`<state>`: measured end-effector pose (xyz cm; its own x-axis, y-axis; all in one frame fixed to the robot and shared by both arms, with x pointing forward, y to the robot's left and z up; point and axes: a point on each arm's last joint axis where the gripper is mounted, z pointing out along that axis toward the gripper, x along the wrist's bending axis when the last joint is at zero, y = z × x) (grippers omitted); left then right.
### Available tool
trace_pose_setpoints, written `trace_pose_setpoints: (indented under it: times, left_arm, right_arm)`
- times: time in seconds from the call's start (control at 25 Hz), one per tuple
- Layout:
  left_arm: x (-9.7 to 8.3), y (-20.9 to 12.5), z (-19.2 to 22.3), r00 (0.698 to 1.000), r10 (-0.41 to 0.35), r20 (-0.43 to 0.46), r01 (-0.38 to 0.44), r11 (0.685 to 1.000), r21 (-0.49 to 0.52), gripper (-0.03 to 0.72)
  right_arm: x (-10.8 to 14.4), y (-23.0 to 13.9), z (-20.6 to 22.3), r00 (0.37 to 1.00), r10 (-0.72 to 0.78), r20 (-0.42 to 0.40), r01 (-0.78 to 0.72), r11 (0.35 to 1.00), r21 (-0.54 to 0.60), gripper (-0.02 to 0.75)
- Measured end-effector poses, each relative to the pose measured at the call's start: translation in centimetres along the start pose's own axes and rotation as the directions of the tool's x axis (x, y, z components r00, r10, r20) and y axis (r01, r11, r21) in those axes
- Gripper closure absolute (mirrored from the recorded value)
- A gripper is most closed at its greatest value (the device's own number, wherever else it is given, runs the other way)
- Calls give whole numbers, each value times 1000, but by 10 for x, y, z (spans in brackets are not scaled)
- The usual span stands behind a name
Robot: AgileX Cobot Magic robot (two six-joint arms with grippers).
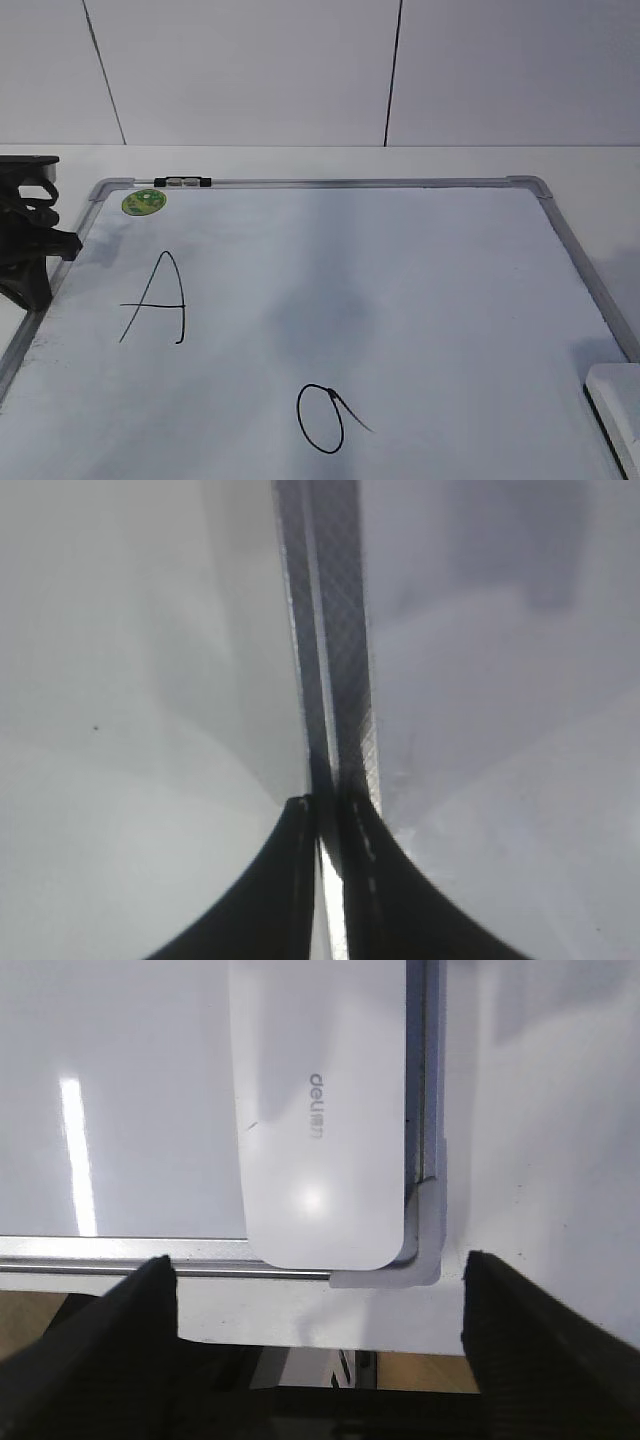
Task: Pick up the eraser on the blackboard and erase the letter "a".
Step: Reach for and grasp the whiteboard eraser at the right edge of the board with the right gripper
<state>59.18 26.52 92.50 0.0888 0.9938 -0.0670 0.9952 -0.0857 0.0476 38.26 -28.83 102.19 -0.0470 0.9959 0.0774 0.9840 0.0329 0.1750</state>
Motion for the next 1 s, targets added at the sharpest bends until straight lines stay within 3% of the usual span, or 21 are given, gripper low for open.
trace_pose_setpoints:
  times: [1.0]
  left_arm:
    - [0,0,0,1000,0,1,0,1000,0,663]
  right_arm:
    - [0,41,57,1000,-18,-10,19,996,86,52]
